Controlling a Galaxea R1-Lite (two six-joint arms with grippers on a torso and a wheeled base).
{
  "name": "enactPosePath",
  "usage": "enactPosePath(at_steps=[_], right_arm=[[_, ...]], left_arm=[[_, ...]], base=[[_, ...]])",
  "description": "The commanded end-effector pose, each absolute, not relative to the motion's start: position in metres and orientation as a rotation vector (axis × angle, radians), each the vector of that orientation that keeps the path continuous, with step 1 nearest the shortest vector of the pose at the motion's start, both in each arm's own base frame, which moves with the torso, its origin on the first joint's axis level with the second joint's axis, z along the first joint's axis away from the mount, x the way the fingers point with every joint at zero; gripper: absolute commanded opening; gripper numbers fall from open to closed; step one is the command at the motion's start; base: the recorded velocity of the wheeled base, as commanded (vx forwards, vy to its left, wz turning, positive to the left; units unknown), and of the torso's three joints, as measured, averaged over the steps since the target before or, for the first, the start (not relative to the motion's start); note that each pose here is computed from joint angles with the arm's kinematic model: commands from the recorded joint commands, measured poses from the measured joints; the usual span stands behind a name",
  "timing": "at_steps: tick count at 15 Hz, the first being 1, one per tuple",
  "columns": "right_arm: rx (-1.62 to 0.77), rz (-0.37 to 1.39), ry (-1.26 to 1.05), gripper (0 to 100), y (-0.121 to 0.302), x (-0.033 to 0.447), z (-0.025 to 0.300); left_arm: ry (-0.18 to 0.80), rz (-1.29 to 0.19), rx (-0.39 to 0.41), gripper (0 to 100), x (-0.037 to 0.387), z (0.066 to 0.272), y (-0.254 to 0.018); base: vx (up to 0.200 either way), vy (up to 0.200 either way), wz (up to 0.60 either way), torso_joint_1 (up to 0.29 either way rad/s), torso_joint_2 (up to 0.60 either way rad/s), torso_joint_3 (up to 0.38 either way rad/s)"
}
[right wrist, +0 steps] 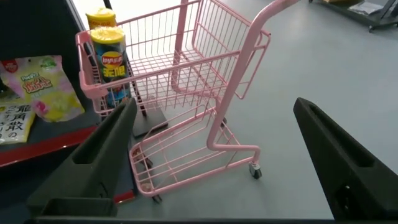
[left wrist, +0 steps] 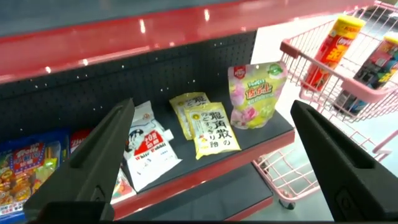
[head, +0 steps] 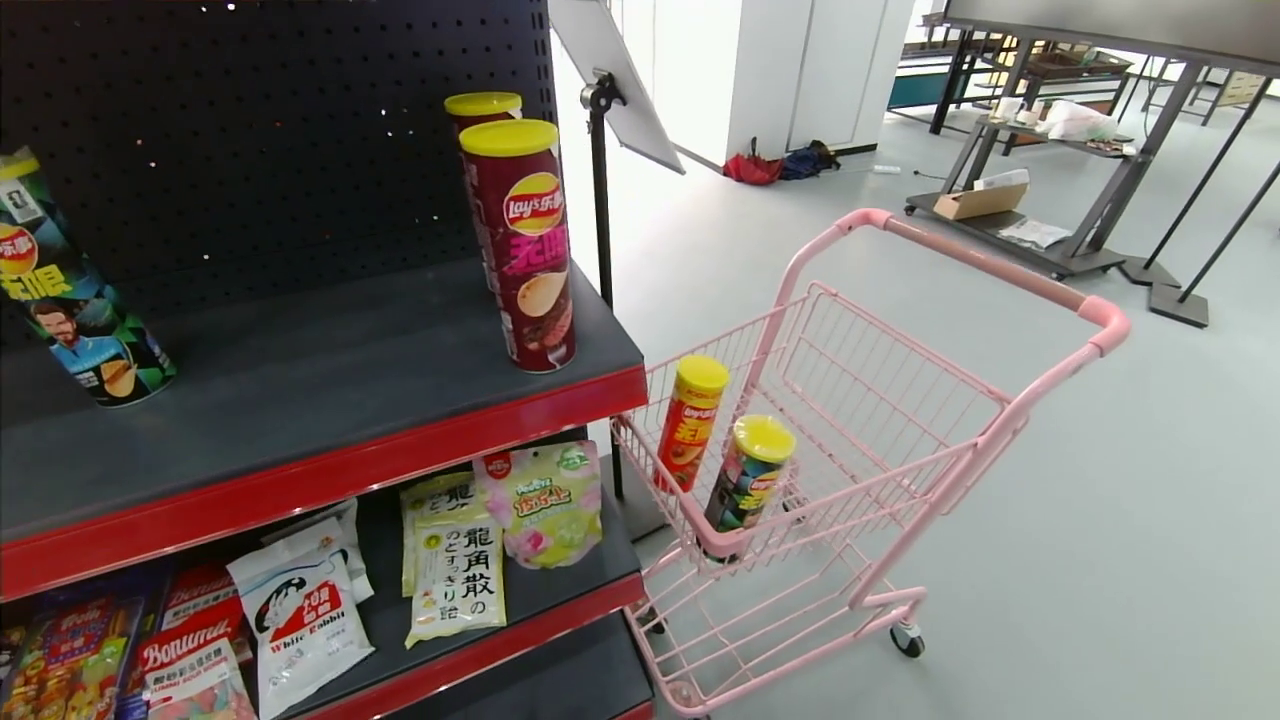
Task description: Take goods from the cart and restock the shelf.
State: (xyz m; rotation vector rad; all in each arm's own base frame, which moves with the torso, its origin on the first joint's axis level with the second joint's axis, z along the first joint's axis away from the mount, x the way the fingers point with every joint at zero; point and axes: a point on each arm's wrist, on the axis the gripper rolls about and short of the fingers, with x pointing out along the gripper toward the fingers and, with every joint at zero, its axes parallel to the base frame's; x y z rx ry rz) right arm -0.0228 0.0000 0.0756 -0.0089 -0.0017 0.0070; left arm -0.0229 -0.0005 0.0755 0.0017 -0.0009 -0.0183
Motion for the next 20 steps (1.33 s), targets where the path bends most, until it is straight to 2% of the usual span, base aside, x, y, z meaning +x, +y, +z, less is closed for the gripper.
enactPosePath(at_steps=[1,9,14,15,17,19,20], right_arm=[[-0.009,0.008,-0.002,100,0.0,-0.023,0.076],[-0.011,0.008,-0.002,100,0.0,-0.023,0.076],[-0.017,0.009,0.017,100,0.0,-0.021,0.078],[0.012,0.049,-0.038,100,0.0,-0.022,0.128],[0.268,0.12,-0.016,100,0.003,0.034,0.261],[0.173,0.266,0.076,100,0.015,0.088,0.263],[0.153,0.3,0.121,100,0.026,0.128,0.242]], left_arm=[[0.0,-0.018,0.002,100,-0.023,0.075,0.0],[0.0,-0.018,0.002,100,-0.023,0.075,0.0],[0.0,-0.018,0.002,100,-0.023,0.075,0.0],[0.0,-0.018,0.002,100,-0.023,0.075,0.0],[0.0,-0.018,0.002,100,-0.023,0.075,0.0],[0.0,-0.02,0.002,100,-0.023,0.075,-0.001],[0.0,-0.018,0.002,100,-0.023,0.075,0.0]], base=[[0.0,0.0,0.0,-0.178,0.53,0.344],[0.0,0.0,0.0,-0.161,0.52,0.357],[0.0,0.0,0.0,-0.026,0.1,0.077],[0.0,0.0,0.0,0.0,0.0,0.0],[0.0,0.0,0.0,0.0,0.0,0.0],[0.0,0.0,0.0,0.0,0.0,0.0],[0.0,0.0,0.0,0.0,0.0,0.0]])
